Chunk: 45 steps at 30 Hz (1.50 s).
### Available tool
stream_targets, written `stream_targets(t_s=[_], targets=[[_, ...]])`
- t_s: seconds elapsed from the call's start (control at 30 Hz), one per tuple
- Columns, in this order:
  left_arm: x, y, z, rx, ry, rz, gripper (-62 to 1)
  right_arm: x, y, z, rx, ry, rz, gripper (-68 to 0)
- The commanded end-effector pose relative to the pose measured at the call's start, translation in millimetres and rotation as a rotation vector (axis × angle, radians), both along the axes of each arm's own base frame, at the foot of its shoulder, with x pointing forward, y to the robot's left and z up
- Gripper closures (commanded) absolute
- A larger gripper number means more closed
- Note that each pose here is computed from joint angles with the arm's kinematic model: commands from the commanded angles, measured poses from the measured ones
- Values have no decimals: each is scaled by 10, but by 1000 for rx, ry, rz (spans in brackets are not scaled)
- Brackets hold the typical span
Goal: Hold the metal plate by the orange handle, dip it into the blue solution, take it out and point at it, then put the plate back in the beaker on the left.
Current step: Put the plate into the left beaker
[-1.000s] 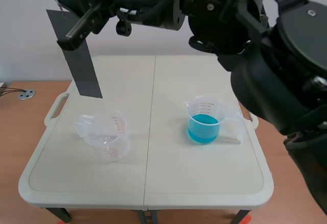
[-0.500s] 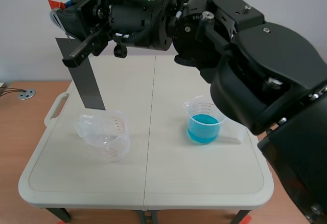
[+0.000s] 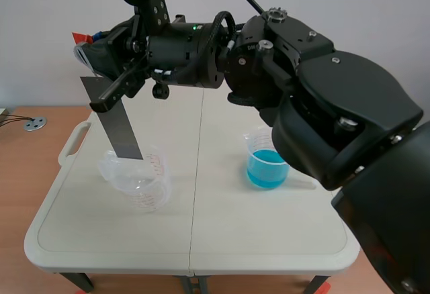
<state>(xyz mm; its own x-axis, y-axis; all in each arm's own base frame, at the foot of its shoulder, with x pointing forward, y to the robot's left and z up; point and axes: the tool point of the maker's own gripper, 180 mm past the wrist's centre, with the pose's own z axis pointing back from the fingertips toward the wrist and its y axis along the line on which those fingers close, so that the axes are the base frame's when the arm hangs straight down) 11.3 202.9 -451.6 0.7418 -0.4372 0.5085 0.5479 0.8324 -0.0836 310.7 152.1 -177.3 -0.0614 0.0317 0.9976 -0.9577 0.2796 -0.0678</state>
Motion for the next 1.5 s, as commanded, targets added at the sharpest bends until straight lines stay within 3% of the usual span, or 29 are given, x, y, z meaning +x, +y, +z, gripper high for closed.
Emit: stream_targets(t_s=[0.0, 0.83, 1.47], targets=[[-1, -20, 28, -14, -7, 2, -45, -36, 47, 163, 52, -19, 16, -15], [-2, -20, 28, -14, -7, 2, -45, -69, -86, -195, 6, 46, -42, -15], [-2, -20, 28, -14, -7, 2, -45, -23, -145, -566, 34, 155, -70, -15]])
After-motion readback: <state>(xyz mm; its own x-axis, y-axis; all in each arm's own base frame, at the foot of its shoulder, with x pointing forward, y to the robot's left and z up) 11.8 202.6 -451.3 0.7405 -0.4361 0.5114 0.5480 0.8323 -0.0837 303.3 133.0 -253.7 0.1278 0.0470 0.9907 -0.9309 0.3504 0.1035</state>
